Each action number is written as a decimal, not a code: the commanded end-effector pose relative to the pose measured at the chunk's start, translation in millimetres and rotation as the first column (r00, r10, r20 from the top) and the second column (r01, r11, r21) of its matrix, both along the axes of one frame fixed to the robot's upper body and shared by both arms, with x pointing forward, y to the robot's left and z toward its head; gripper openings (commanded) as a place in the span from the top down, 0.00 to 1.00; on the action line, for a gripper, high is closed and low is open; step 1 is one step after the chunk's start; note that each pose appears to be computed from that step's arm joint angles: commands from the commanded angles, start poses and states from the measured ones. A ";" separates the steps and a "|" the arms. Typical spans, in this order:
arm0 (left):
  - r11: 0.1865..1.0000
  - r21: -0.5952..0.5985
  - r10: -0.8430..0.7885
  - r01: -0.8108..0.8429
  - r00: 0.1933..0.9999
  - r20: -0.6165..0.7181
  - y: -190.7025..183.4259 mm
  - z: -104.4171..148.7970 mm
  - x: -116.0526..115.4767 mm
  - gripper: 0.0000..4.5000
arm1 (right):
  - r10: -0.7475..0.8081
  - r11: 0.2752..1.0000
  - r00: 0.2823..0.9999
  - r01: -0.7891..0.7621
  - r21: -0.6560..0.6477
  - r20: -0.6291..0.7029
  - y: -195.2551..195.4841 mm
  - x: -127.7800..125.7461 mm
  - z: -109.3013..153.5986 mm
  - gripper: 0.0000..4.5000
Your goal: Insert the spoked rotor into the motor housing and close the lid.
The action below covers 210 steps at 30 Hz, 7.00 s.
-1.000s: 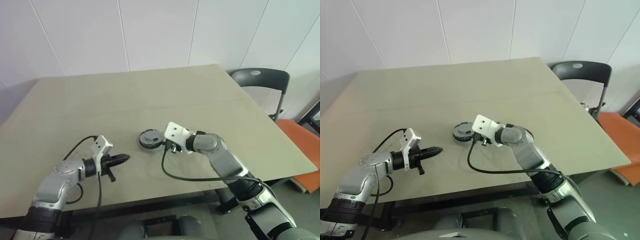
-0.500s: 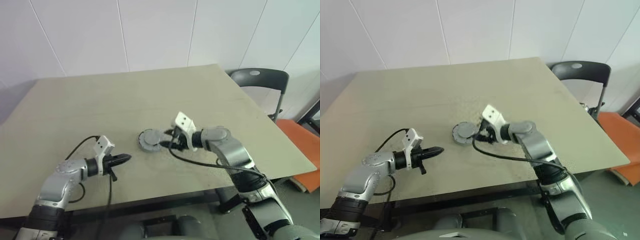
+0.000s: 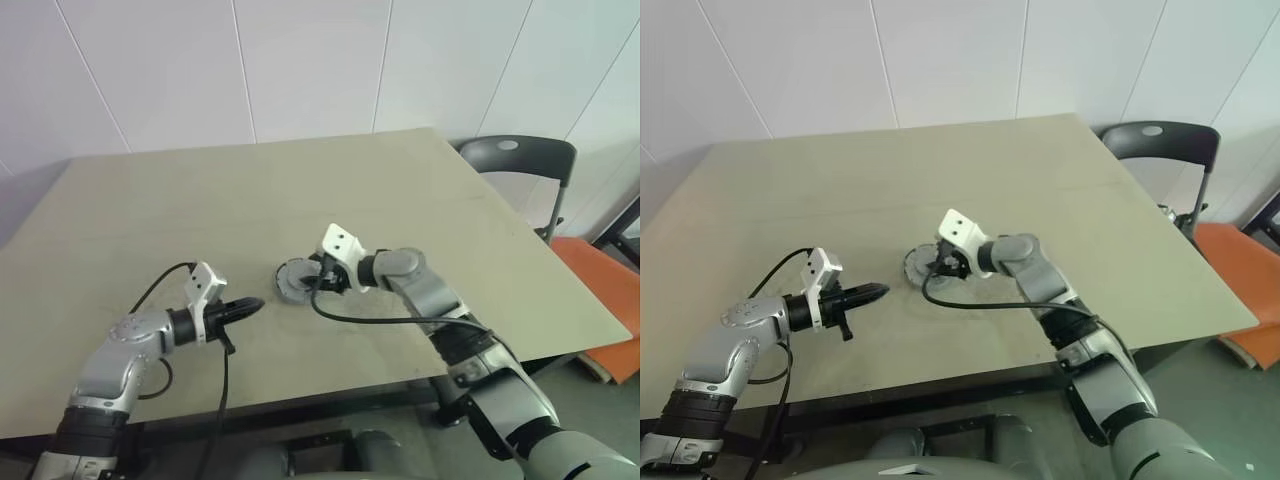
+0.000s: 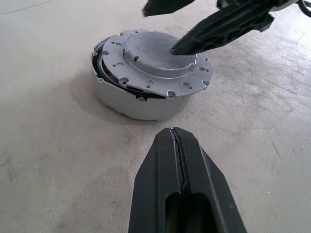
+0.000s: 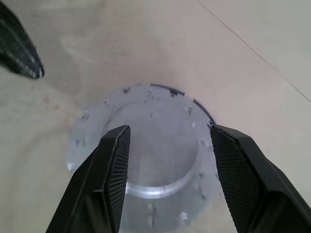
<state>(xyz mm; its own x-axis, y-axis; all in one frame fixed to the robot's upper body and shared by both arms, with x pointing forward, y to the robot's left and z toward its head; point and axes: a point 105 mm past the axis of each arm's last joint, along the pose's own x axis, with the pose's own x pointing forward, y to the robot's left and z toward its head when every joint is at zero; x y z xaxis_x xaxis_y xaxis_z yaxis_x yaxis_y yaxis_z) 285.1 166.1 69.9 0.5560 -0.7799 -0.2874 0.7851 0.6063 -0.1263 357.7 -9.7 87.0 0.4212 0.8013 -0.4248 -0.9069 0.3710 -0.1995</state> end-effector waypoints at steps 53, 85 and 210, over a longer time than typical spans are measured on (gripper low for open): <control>1.000 -0.025 0.017 -0.016 0.999 0.049 -13.0 6.4 0.0 1.00 | 0.002 0.989 1.000 0.002 0.145 -0.029 44.9 -14.3 -6.1 0.32; 0.996 -0.012 0.083 -0.083 0.995 0.056 28.1 19.2 -7.3 1.00 | -0.197 0.964 0.972 0.215 0.155 -0.128 28.8 8.3 -3.9 0.32; 0.993 0.007 0.119 -0.120 0.991 0.068 29.0 14.0 -0.7 1.00 | -0.230 0.950 0.900 0.291 0.116 -0.370 3.6 -3.5 -66.1 0.32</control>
<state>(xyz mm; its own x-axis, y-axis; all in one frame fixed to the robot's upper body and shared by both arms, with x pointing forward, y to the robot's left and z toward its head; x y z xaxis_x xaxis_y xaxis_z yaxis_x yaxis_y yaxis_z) 281.6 197.8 75.8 0.6633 -0.6959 -0.2750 0.6988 0.7076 -0.1049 363.1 5.7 51.1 0.5038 0.7804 -0.3703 -0.8120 0.5741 0.1054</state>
